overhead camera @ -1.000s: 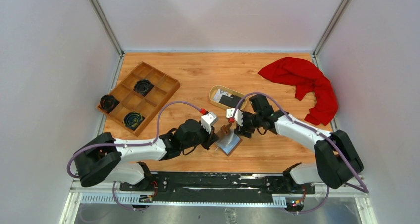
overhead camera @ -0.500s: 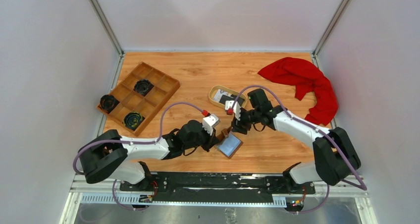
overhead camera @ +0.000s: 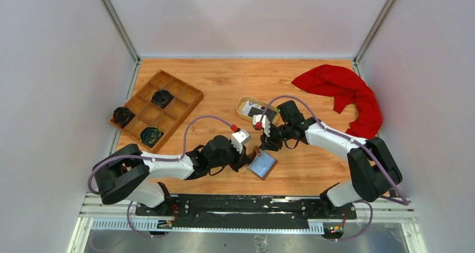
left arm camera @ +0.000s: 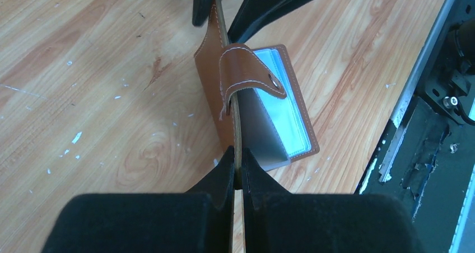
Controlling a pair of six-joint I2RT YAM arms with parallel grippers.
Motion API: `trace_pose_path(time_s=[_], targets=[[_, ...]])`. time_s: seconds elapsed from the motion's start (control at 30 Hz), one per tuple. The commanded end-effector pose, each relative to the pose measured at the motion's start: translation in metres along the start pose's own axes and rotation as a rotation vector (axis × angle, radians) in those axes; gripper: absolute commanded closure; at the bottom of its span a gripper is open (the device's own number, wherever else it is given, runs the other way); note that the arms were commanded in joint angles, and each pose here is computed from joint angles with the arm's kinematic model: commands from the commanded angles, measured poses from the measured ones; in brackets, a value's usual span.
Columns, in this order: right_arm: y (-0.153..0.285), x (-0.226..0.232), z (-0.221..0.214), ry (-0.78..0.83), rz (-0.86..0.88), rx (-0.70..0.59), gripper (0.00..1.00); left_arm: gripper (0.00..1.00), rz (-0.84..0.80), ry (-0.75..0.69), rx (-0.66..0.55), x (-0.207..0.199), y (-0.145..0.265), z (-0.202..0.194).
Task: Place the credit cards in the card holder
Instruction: Open the card holder at the center of the board.
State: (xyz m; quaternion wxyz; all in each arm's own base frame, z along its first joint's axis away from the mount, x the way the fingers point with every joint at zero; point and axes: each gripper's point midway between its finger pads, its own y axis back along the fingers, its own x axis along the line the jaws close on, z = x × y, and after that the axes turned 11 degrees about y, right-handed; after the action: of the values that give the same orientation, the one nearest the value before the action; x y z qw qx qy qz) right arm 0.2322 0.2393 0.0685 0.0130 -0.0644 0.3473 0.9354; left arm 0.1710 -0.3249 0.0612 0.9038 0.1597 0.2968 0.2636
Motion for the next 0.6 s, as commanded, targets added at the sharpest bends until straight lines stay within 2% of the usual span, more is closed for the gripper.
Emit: trace_pose_path(time_s=[0.0, 0.07, 0.17, 0.37, 0.57], targets=[[0.000, 0.017, 0.019, 0.090, 0.102, -0.061, 0.76, 1.00, -0.061, -0.020, -0.021, -0.015, -0.004, 0.012], [0.002, 0.024, 0.021, 0.127, 0.126, -0.077, 0.87, 0.98, -0.066, -0.021, -0.020, -0.015, -0.004, 0.012], [0.004, 0.032, 0.024, 0.175, 0.160, -0.097, 0.99, 0.88, -0.063, -0.013, -0.030, -0.013, -0.002, 0.015], [0.011, 0.031, 0.025, 0.222, 0.131, -0.087, 1.00, 0.63, -0.038, 0.012, -0.095, -0.004, 0.015, 0.027], [0.010, 0.028, 0.027, 0.161, 0.131, -0.077, 1.00, 0.40, -0.050, -0.014, -0.163, 0.000, 0.040, 0.033]])
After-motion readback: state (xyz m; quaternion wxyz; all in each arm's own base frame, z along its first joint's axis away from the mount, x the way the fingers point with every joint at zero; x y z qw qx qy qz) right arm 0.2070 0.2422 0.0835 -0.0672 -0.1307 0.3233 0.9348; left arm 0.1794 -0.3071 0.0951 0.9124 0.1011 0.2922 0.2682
